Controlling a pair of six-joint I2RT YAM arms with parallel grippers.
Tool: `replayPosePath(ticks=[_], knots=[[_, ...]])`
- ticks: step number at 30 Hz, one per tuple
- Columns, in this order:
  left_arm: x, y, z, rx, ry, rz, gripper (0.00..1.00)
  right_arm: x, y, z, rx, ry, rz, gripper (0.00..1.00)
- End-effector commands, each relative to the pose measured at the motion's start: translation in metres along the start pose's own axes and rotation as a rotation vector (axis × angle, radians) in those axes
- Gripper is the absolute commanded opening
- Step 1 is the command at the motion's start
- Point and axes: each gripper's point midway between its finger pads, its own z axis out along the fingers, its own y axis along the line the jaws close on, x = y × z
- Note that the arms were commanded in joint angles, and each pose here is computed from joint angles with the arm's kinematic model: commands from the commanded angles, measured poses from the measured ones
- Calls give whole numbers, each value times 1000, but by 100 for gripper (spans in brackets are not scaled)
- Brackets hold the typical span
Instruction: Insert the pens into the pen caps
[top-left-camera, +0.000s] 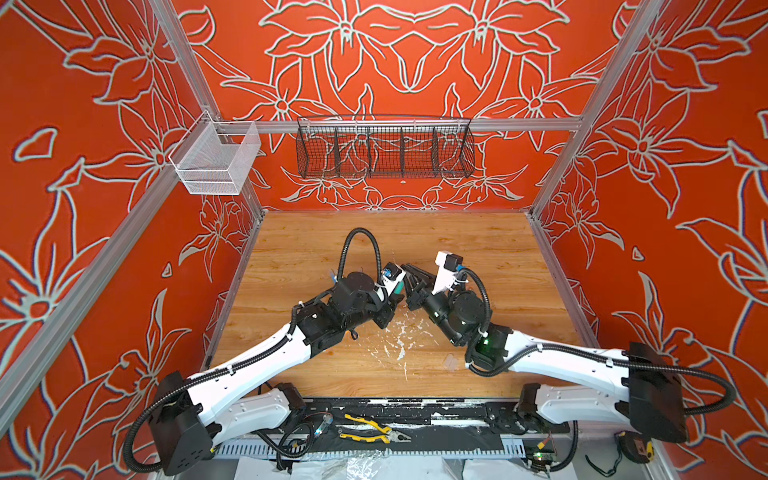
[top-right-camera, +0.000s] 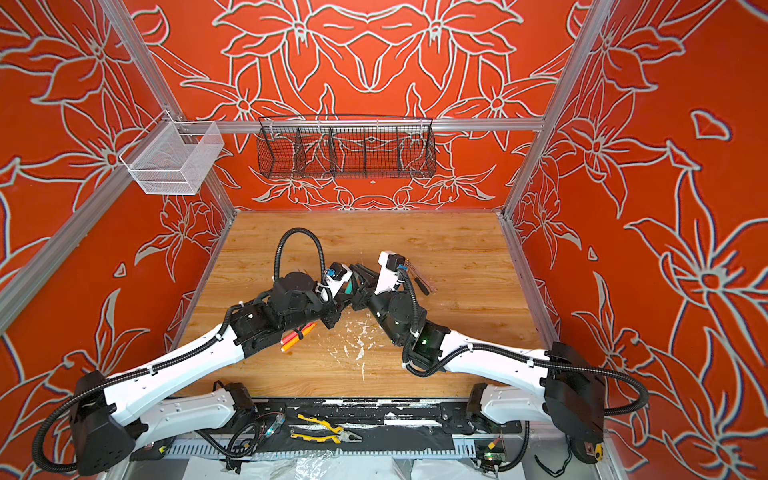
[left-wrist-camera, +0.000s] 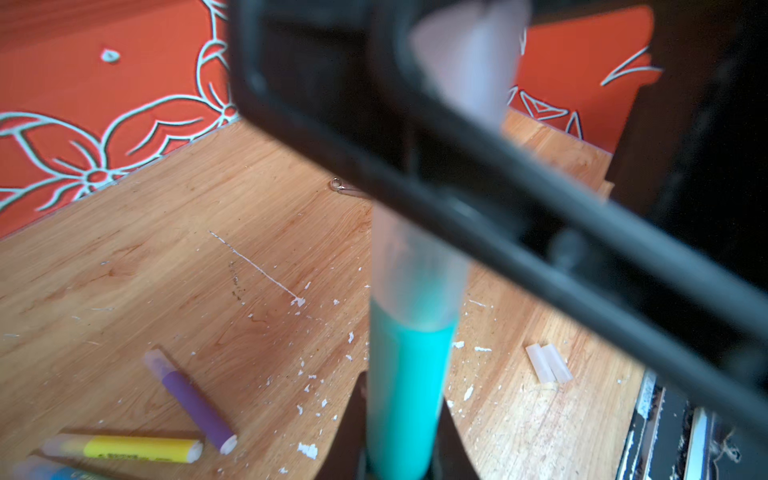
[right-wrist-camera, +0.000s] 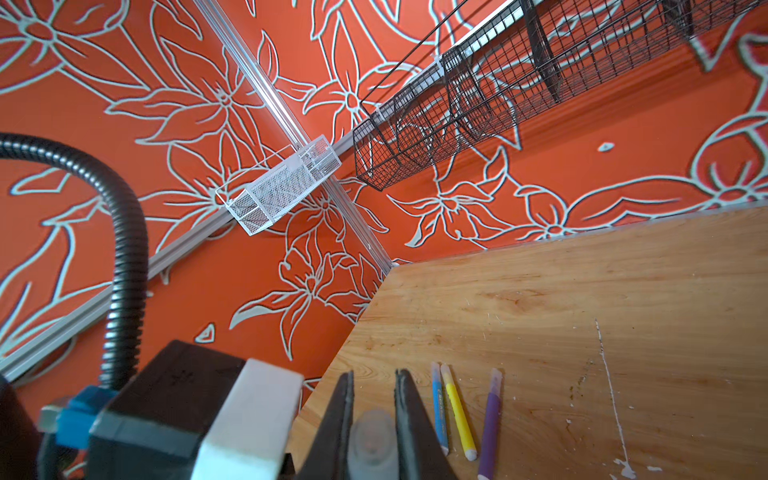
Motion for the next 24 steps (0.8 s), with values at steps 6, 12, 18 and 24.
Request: replayPosePath(ticks=[6, 12, 18, 24], knots=[[-181, 83, -81, -274, -654, -184, 0, 118, 2, -39, -102, 419, 21, 0], [-180, 75, -83, -227, -666, -180, 0, 117, 4, -41, -135, 396, 71, 0], [-156, 66, -88, -182, -676, -173, 0, 102, -20, -40, -44, 363, 103, 0], [-129, 65, -91, -185, -654, -205, 0, 108, -24, -37, -23, 388, 92, 0]])
